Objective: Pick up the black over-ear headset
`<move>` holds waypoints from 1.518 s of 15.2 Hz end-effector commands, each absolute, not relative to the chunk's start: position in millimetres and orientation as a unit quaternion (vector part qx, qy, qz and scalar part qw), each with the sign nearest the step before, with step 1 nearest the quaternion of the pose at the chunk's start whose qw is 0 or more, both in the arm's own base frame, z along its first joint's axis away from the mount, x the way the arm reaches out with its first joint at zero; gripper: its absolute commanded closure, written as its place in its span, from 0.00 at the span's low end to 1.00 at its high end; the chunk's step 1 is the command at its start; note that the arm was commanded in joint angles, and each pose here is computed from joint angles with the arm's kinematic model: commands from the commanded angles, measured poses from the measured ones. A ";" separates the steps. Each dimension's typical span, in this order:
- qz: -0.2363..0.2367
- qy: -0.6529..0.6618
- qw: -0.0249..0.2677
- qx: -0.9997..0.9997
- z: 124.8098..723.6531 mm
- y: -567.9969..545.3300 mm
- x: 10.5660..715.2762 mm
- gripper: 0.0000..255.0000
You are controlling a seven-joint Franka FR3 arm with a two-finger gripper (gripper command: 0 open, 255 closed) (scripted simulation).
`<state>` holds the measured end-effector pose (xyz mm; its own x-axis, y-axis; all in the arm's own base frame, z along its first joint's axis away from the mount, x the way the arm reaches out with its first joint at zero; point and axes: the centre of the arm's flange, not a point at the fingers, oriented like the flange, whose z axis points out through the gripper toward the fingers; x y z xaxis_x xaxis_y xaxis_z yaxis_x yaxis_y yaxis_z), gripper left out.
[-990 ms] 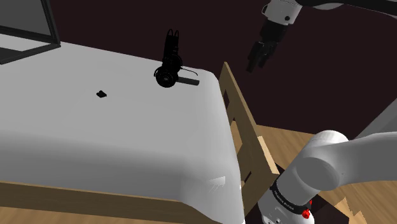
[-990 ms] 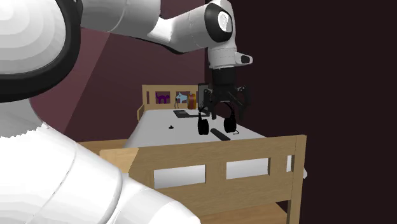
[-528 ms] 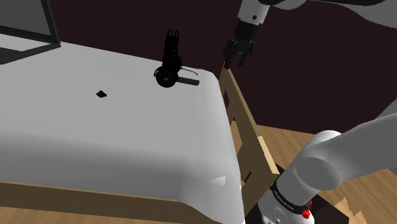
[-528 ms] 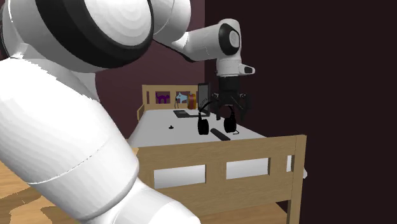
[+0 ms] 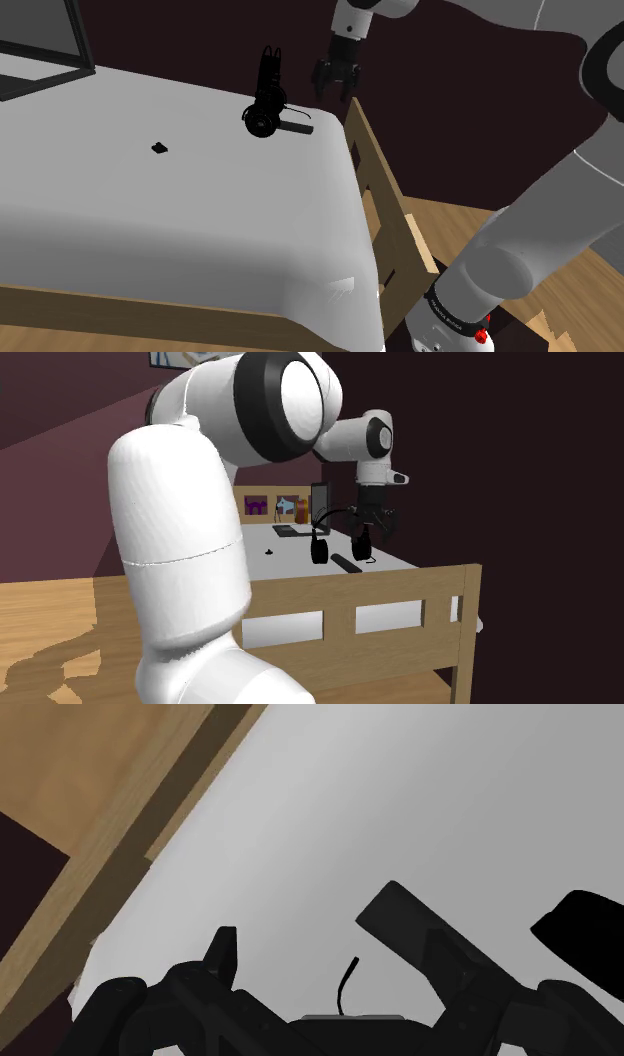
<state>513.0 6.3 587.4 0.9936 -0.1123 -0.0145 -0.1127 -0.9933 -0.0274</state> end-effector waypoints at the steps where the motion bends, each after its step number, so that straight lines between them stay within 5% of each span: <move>1: 0.014 0.069 0.021 -0.997 577.8 8.1 539.3 0.00; 6: 0.029 0.094 0.036 -0.995 559.5 9.7 597.4 0.00; 15: 0.029 0.094 0.036 -0.995 519.5 9.7 597.4 0.00; 16: 0.029 0.094 0.036 -0.995 519.5 9.3 597.2 1.00; 23: 0.029 0.094 0.036 -0.995 519.6 9.4 597.3 1.00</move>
